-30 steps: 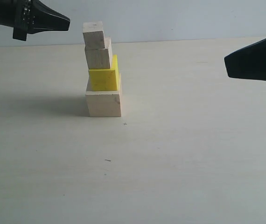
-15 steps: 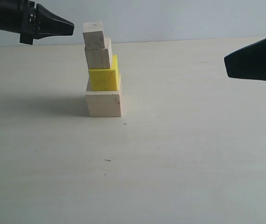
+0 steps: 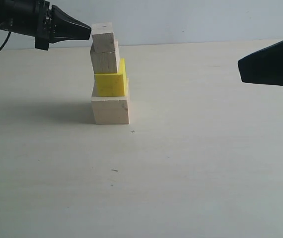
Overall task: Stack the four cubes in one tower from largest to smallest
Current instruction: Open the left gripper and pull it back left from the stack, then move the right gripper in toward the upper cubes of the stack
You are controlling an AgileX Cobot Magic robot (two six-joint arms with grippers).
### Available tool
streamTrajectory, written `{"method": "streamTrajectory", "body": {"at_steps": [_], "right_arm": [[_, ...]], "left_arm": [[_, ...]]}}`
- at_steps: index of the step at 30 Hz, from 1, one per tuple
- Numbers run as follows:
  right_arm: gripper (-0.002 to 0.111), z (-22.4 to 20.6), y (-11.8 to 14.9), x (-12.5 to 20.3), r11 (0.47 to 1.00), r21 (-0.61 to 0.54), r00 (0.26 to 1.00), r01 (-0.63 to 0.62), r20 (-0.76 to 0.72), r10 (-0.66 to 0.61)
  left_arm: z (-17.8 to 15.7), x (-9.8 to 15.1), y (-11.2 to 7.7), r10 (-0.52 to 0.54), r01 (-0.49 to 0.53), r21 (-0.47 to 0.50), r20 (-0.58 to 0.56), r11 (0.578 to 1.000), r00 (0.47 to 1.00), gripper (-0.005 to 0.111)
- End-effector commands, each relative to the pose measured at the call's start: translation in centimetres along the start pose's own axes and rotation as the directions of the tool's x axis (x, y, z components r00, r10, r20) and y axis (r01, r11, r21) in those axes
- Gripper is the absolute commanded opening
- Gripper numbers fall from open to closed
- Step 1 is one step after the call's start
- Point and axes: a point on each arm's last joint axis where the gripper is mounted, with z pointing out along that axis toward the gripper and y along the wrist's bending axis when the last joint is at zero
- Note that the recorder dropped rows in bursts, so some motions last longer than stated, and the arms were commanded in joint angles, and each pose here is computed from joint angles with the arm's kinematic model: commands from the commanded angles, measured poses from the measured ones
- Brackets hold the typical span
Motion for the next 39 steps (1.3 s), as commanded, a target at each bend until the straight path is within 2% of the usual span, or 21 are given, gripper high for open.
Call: {"method": "streamTrajectory", "body": {"at_steps": [1, 21, 25, 31, 39], "right_arm": [[0.0, -0.2, 0.1, 0.0, 1.0, -0.007, 1.0, -0.009, 0.013, 0.009], [0.0, -0.2, 0.1, 0.0, 1.0, -0.006, 1.0, -0.009, 0.015, 0.009], [0.0, 0.2, -0.2, -0.6, 1.0, 0.007, 0.998, -0.014, 0.064, 0.013], [0.0, 4.5, -2.1, -2.7, 0.996, 0.09, 0.992, 0.007, 0.129, -0.019], [0.0, 13.6, -4.8, -3.7, 0.992, 0.119, 0.998, 0.033, 0.045, -0.038]], "left_arm": [[0.1, -0.3, 0.1, 0.001, -0.001, -0.022, 0.012, 1.0, 1.0, 0.0], [0.1, -0.3, 0.5, -0.004, 0.005, -0.068, 0.018, 0.998, 1.0, 0.0], [0.1, -0.3, 0.5, -0.004, 0.005, -0.072, 0.017, 0.997, 1.0, 0.0], [0.0, -0.3, 0.5, -0.015, 0.017, -0.066, 0.02, 0.998, 1.0, 0.0], [0.0, -0.1, 0.3, -0.048, 0.048, -0.039, -0.001, 0.998, 0.999, 0.0]]}}
